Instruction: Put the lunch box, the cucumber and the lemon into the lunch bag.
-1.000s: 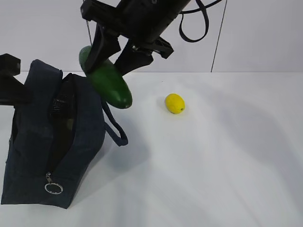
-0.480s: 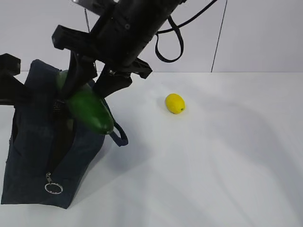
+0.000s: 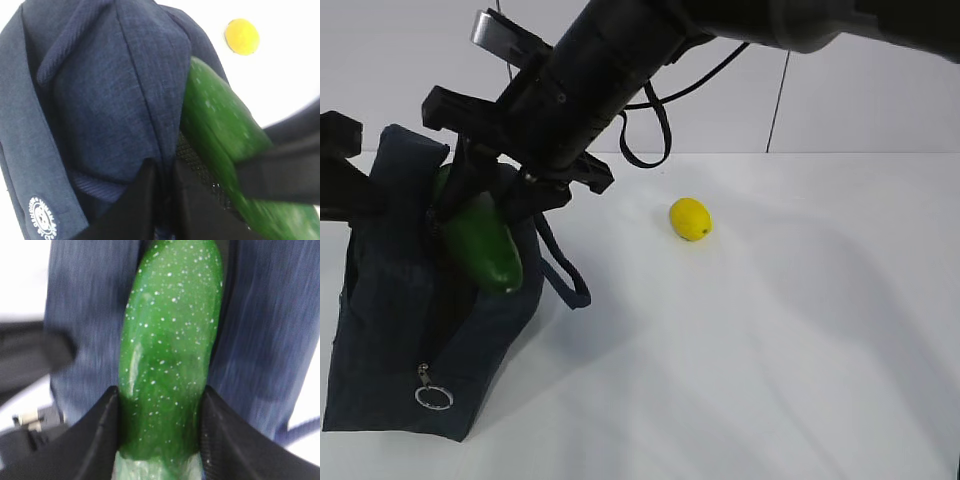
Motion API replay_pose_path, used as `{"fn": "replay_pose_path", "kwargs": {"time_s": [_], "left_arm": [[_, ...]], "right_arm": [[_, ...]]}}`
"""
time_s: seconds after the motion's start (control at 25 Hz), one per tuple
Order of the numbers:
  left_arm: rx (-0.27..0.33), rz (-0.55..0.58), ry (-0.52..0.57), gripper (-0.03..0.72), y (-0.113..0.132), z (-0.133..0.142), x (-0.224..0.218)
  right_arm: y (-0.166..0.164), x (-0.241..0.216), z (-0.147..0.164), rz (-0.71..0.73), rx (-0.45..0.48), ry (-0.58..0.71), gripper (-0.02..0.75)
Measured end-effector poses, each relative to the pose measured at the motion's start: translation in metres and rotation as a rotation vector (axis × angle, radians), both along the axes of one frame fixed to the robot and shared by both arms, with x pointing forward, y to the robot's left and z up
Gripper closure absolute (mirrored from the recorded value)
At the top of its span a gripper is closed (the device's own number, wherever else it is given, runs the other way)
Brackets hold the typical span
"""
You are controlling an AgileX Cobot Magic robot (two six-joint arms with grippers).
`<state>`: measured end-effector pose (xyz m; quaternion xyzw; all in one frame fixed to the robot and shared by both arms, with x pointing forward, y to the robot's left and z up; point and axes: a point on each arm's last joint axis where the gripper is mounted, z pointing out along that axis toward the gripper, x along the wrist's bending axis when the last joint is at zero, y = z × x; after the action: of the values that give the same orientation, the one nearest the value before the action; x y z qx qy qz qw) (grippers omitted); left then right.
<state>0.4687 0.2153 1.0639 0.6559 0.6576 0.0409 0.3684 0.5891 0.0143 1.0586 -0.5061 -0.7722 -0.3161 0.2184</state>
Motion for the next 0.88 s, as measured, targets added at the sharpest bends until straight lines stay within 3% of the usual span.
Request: {"fn": "replay_pose_path", "kwargs": {"time_s": [0.56, 0.88], "left_arm": [[-0.004, 0.002, 0.001, 0.659, 0.0, 0.0, 0.0], [-0.006, 0.002, 0.001, 0.659, 0.0, 0.0, 0.0]], "right_arm": [[0.013, 0.005, -0.006, -0.061, 0.042, -0.063, 0.307], [0.034, -0.002, -0.027, -0.008, 0.032, -0.06, 0.177]]}}
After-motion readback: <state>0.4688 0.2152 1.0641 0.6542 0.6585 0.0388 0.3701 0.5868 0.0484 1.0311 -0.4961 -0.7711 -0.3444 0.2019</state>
